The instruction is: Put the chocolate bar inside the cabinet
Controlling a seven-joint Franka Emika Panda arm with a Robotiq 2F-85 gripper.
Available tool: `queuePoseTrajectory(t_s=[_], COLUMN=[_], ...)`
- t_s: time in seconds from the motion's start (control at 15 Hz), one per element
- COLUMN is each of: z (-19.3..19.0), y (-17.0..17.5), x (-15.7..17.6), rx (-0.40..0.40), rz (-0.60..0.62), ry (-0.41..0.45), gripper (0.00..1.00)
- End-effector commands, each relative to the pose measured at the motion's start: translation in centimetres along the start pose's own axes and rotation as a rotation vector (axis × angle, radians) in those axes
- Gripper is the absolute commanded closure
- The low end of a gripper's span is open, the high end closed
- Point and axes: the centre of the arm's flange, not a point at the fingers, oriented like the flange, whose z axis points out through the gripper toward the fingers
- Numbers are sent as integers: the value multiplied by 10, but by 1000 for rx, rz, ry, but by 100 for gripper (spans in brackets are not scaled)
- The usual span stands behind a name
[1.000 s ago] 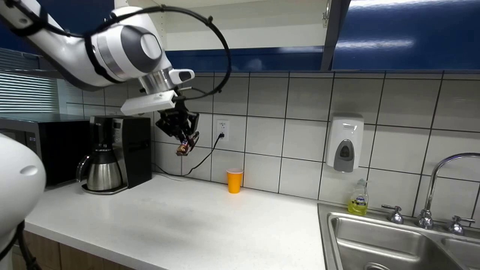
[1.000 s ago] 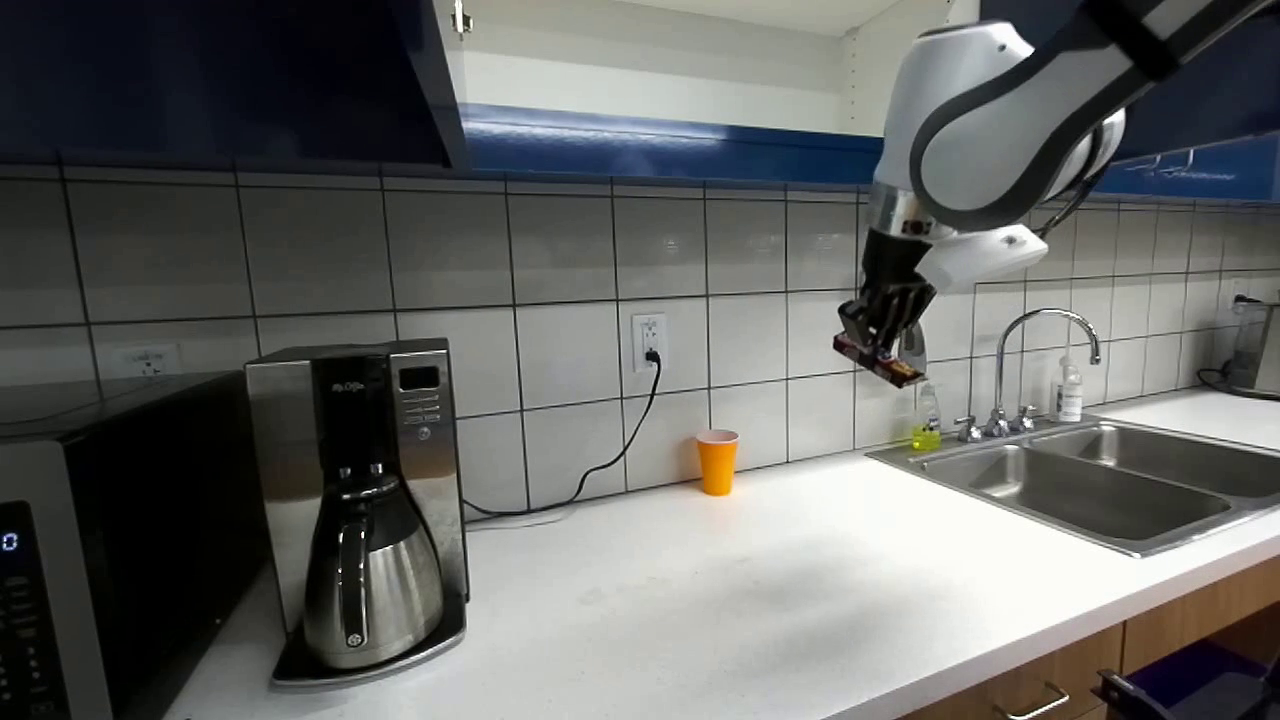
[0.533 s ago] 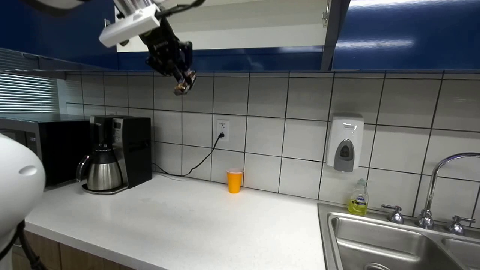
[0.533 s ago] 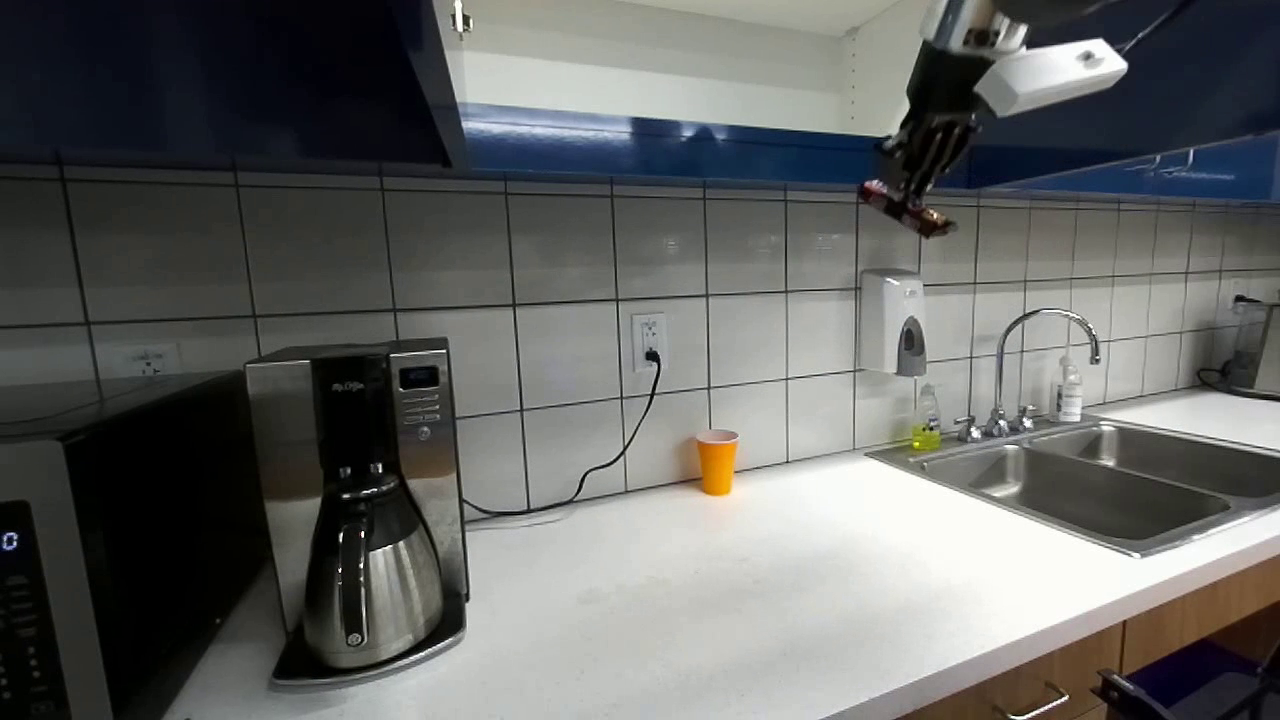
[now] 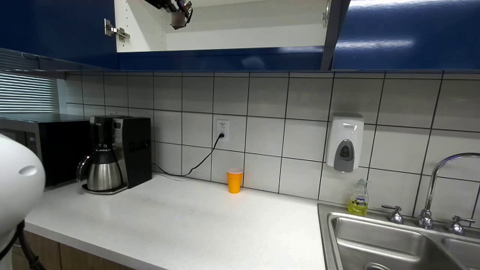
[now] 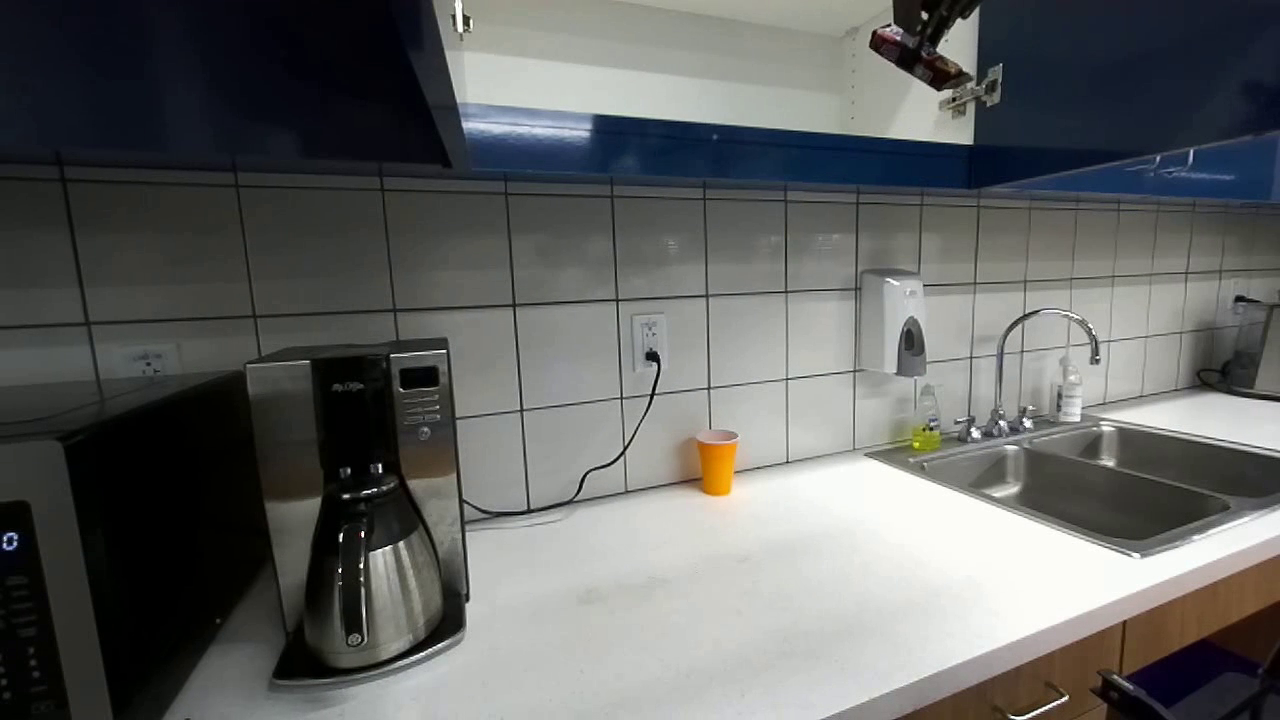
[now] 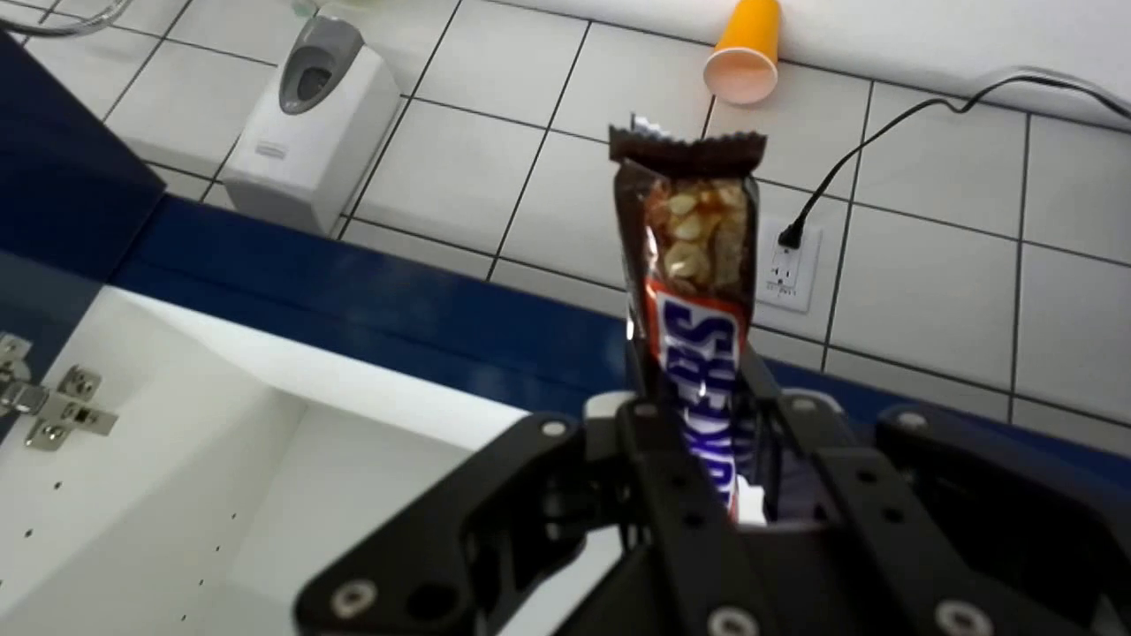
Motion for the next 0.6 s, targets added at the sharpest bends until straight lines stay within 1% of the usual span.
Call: queuePoseTrajectory(t_s=[0.0, 0.27, 0.53], z=[-17, -17, -3], y=[13, 20, 19], x=[56, 109, 162], rx=[-19, -25, -24], rz=[-36, -53, -64], ry=[-20, -40, -52], gripper=[95, 95, 95])
